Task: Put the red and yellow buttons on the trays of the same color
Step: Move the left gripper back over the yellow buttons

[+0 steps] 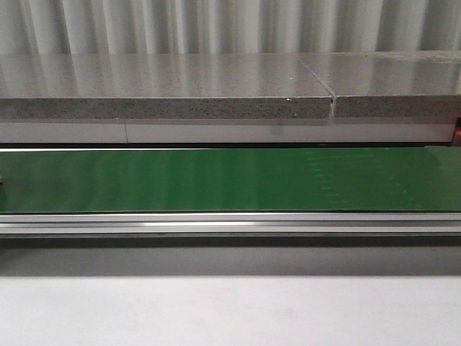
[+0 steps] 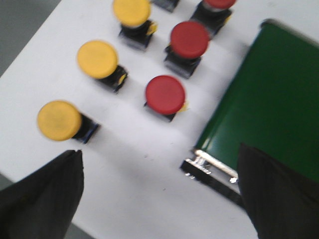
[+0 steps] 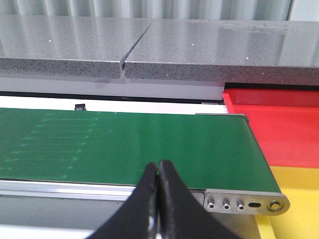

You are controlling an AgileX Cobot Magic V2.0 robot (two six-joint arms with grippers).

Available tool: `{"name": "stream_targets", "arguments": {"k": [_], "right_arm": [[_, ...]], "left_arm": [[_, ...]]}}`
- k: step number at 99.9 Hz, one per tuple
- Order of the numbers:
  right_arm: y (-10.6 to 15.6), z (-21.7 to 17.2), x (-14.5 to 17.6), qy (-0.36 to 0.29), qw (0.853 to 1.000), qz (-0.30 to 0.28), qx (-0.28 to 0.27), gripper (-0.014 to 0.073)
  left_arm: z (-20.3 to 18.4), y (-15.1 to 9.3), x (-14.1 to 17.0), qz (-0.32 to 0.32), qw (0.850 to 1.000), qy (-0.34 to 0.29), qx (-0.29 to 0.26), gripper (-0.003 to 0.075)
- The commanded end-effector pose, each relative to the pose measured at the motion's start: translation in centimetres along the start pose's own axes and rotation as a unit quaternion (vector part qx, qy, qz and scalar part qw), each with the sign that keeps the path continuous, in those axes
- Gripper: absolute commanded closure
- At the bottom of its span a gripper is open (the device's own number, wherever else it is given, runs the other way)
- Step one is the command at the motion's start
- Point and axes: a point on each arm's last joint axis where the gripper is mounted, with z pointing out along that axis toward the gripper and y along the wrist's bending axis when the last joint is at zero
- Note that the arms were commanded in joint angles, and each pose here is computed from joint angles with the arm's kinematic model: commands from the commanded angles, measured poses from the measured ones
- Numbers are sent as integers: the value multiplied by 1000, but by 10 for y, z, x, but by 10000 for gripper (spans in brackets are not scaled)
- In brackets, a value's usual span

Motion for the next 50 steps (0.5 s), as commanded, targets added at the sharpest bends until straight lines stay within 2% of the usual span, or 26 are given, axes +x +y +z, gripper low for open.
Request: {"name": "stream_targets", "arguments": {"k": [1,17,50], "right_arm": [[0,-2,-8,-50,999,-6,-3,662],[0,-2,-8,-50,999,-6,-3,662],[0,-2,-8,-50,999,-6,-3,662]], "left_arm": [[-2,15,-1,-29,999,-40,-9,122],[21,39,16,-81,996,-30,-33,122],[47,50,15,-95,994,-10,-56,122]]}}
